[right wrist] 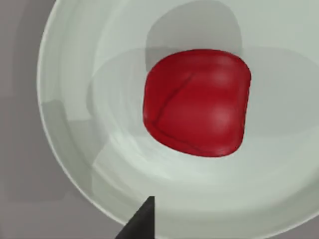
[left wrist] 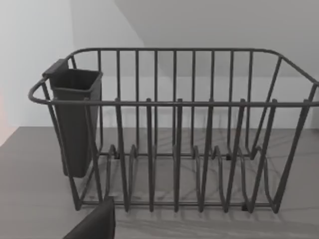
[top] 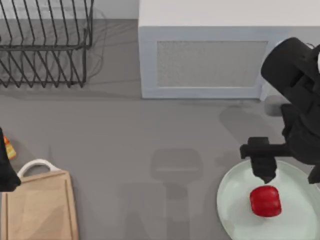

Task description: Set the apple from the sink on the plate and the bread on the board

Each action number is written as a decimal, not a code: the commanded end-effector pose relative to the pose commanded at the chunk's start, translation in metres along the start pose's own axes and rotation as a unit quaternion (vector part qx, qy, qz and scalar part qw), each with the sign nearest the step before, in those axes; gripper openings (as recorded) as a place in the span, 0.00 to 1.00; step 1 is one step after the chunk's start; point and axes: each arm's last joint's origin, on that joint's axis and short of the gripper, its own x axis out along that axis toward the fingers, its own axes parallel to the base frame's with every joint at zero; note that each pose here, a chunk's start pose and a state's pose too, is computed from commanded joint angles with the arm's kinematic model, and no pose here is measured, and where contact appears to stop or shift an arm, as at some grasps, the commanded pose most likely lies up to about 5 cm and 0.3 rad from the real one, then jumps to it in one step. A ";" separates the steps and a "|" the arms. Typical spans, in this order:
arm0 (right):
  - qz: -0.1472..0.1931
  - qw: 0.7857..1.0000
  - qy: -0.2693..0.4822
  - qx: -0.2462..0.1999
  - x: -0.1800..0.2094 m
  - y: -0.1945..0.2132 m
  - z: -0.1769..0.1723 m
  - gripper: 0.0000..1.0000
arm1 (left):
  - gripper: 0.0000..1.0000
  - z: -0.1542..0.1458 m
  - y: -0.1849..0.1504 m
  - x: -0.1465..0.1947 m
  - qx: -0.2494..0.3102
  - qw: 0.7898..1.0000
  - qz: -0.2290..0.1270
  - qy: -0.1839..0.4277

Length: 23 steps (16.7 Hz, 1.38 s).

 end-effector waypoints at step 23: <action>0.115 0.910 -0.398 -0.002 0.000 -0.103 -0.079 1.00 | 1.00 0.000 0.000 0.000 0.000 1.000 0.000 0.000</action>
